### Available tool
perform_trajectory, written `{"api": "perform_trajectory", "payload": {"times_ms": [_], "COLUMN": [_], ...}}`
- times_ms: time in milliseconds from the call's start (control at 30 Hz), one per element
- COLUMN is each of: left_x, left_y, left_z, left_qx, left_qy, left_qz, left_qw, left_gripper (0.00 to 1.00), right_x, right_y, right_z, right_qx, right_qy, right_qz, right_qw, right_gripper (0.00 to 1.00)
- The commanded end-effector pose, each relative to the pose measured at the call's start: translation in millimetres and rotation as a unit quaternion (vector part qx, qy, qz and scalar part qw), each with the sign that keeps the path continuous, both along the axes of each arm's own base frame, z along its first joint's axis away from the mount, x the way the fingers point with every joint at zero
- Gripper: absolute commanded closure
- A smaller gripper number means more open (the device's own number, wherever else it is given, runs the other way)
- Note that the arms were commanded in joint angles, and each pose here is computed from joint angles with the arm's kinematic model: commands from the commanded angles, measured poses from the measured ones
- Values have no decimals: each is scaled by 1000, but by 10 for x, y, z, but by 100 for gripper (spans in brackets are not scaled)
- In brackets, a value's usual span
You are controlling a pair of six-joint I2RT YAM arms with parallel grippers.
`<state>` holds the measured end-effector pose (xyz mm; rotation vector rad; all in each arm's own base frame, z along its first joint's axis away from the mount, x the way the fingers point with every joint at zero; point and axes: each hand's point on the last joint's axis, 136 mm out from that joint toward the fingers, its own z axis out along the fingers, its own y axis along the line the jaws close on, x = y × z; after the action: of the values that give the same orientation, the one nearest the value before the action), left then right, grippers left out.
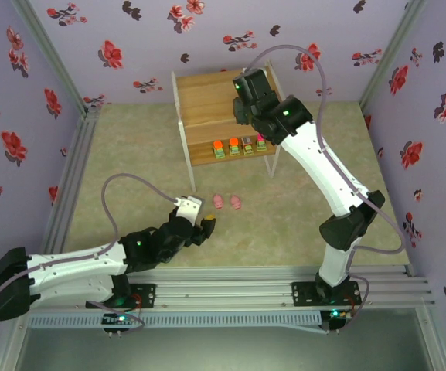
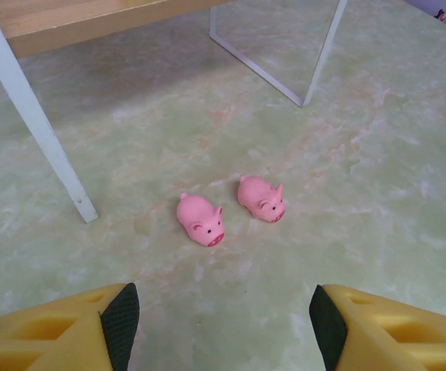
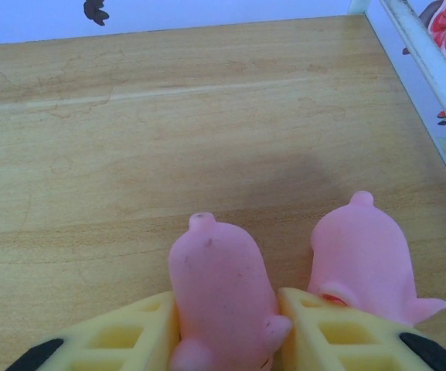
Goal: Place and organize the plastic toys onto the shelf
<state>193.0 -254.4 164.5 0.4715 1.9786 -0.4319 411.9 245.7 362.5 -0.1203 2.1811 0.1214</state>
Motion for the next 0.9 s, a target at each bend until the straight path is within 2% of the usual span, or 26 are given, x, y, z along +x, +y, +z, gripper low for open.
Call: {"api": "perform_trajectory", "payload": {"times_ms": [0, 867], "left_x": [10, 22], "left_y": [57, 27], "left_z": [9, 40], "left_qx": [-6, -8], "left_qy": [-4, -3], "left_qz": [16, 17], "left_qw": [1000, 1000], "left_gripper": [35, 35], "right_x": [11, -109], "right_y": [-19, -126], "right_z": [-19, 136], "right_qx": [1, 0], "right_qy": [9, -2], "right_qz": [-2, -4], "right_qw": [1000, 1000], "right_gripper": [63, 56]}}
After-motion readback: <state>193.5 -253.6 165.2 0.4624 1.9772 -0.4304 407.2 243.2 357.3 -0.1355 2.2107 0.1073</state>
